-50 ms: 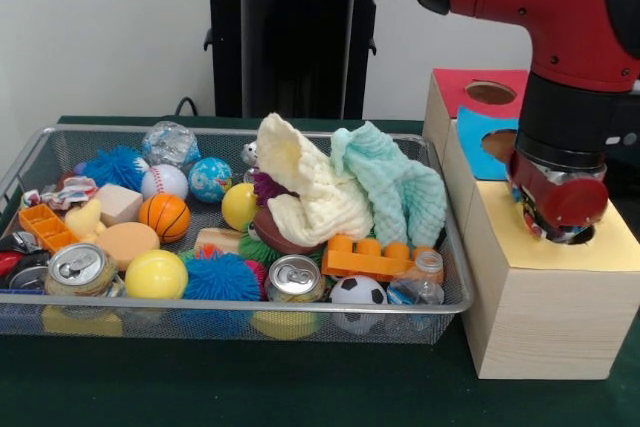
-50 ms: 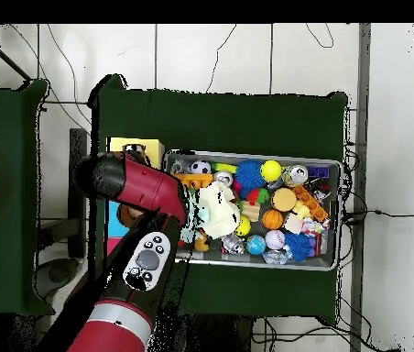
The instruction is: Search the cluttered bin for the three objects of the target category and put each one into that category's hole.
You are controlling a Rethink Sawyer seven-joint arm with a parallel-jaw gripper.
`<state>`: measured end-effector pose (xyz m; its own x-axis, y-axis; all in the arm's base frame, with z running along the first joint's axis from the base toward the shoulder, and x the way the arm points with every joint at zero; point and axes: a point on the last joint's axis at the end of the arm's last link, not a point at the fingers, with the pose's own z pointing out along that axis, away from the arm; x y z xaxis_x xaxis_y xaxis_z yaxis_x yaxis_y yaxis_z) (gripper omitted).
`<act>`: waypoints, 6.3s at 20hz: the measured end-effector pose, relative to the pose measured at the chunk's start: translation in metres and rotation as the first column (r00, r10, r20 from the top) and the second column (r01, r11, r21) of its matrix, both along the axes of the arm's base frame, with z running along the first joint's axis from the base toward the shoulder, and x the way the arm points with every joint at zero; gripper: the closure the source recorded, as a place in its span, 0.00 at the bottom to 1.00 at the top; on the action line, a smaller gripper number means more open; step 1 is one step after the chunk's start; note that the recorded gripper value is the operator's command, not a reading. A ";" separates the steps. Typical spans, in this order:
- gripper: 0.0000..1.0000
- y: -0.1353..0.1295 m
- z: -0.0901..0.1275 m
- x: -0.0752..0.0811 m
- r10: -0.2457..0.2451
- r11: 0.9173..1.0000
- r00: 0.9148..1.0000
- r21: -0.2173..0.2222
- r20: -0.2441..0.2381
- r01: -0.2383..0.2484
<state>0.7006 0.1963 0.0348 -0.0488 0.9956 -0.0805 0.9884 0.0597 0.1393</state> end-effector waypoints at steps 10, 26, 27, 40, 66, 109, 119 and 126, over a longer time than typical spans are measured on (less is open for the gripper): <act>1.00 -0.006 0.044 -0.013 -0.028 0.999 1.000 0.018 0.012 0.028; 1.00 -0.020 0.065 -0.031 0.001 1.000 1.000 -0.010 0.004 -0.001; 1.00 -0.021 0.065 -0.032 0.004 1.000 1.000 -0.014 0.002 -0.004; 1.00 -0.018 0.065 -0.042 0.062 0.996 0.998 -0.063 -0.007 -0.062; 1.00 -0.053 0.177 -0.038 0.088 0.981 0.991 -0.182 0.100 -0.069; 0.00 -0.054 0.092 -0.084 -0.079 0.992 0.997 -0.099 -0.021 0.076; 0.00 -0.041 0.075 -0.097 -0.059 0.991 0.997 -0.120 -0.055 0.052; 0.00 -0.049 0.092 -0.092 -0.066 0.989 0.997 -0.137 -0.051 0.058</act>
